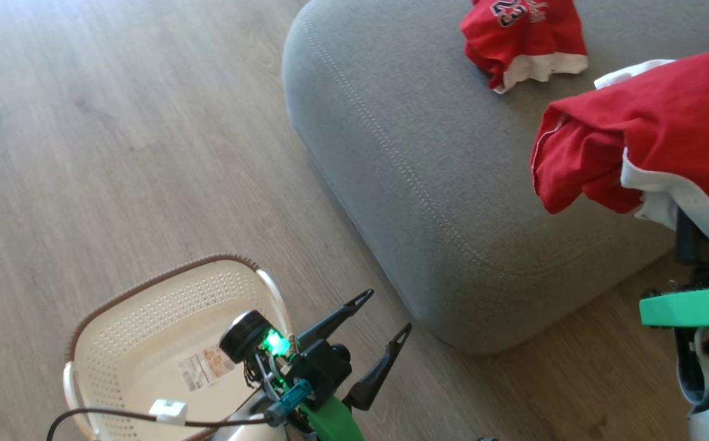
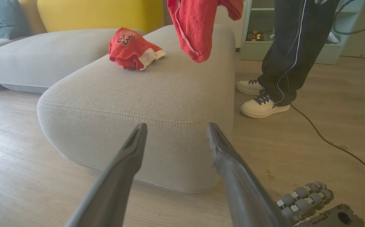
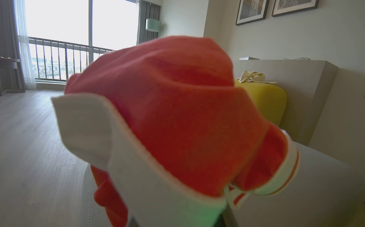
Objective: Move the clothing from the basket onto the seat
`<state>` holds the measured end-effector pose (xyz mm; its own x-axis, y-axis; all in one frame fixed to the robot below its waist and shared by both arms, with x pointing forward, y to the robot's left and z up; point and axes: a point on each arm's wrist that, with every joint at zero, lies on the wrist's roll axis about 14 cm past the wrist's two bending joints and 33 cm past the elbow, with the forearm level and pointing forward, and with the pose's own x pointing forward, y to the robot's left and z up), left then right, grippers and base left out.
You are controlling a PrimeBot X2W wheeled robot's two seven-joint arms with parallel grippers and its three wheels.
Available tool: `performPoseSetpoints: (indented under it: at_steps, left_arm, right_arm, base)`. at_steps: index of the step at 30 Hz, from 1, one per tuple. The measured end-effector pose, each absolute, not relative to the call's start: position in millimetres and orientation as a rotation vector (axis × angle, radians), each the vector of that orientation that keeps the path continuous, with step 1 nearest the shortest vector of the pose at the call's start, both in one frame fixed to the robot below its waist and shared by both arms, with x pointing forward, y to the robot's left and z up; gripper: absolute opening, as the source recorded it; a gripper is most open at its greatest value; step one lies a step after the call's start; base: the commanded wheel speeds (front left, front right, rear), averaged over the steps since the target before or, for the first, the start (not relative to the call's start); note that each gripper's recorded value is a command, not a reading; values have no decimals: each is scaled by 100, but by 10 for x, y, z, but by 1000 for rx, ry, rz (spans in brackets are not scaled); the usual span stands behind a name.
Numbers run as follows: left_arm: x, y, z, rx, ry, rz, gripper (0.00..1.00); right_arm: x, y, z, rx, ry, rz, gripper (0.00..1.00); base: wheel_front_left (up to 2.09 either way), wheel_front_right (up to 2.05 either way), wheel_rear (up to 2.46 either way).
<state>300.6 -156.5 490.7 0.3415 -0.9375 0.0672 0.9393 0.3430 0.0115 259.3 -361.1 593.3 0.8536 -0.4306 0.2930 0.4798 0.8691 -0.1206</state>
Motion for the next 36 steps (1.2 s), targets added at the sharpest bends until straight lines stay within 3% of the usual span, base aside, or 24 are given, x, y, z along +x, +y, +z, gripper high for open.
performPoseSetpoints:
  at_steps: [10, 23, 28, 36]
  left_arm:
    - [2839, -1692, 4856, -48, -45, -1295, 100]
    - [2898, -1729, 4820, -63, -38, -1309, 100]
    - [2969, -1688, 4663, -58, -8, -1313, 100]
    - [3359, -1640, 4376, -52, 3, -1306, 100]
  right_arm:
    - [2387, -3757, 5865, -195, -233, -560, 0]
    - [2404, -3767, 5815, -198, -211, -576, 0]
    - [2617, -3820, 5918, -238, -220, -555, 0]
    - [3246, -3960, 6227, -326, -278, -531, 0]
  base:
    - [0, 0, 0]
    - [0, 0, 0]
    - [0, 0, 0]
    - [0, 0, 0]
